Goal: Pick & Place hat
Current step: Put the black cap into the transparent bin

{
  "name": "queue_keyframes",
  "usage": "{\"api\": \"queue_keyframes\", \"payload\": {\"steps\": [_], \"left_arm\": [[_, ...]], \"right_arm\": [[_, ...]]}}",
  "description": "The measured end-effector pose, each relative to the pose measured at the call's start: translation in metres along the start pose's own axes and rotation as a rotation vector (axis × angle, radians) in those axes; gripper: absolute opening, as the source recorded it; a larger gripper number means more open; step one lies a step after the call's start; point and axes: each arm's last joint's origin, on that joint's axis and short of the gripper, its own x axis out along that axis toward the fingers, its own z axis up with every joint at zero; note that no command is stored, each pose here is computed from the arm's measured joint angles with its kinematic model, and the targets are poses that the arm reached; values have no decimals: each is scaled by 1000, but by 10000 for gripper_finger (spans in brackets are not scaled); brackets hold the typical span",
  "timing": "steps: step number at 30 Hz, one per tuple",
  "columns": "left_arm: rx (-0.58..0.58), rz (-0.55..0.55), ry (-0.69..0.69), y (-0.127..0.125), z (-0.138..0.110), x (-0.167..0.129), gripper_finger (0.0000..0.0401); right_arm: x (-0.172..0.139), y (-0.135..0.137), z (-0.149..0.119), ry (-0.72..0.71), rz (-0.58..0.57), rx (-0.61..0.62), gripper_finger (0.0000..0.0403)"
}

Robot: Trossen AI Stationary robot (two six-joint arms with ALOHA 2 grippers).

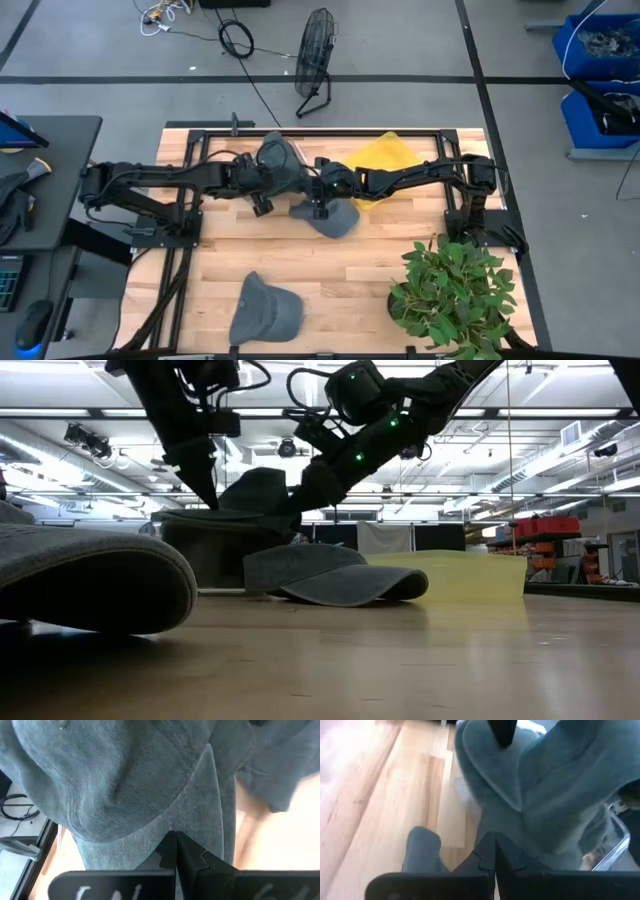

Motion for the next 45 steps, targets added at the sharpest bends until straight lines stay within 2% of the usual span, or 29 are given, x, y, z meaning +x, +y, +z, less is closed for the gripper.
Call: {"api": "queue_keyframes", "payload": {"steps": [6,12,17,20,26,29,34,39,45], "left_arm": [[13,65,9,6,0,5,3],[40,119,7,9,-2,2,3],[69,91,-29,3,2,-10,3],[71,51,-106,-4,10,-27,3],[46,-23,-190,-29,7,-44,3],[51,-33,-169,-42,-1,-32,2],[74,-14,-118,-53,-12,-1,2],[97,-4,-129,-61,-11,15,2],[89,124,-89,-53,-12,26,2]], "right_arm": [[-1,11,0,27,32,-22,0],[0,-2,-1,5,-3,-26,0],[1,-20,-5,-11,-25,2,0],[1,-27,-7,-10,-38,9,0],[-2,-35,4,38,-10,5,0],[-3,-35,7,60,22,-15,0],[-4,-40,16,33,3,-12,0],[-4,-43,12,68,7,-14,0],[-4,-50,9,83,-3,-2,0]]}}
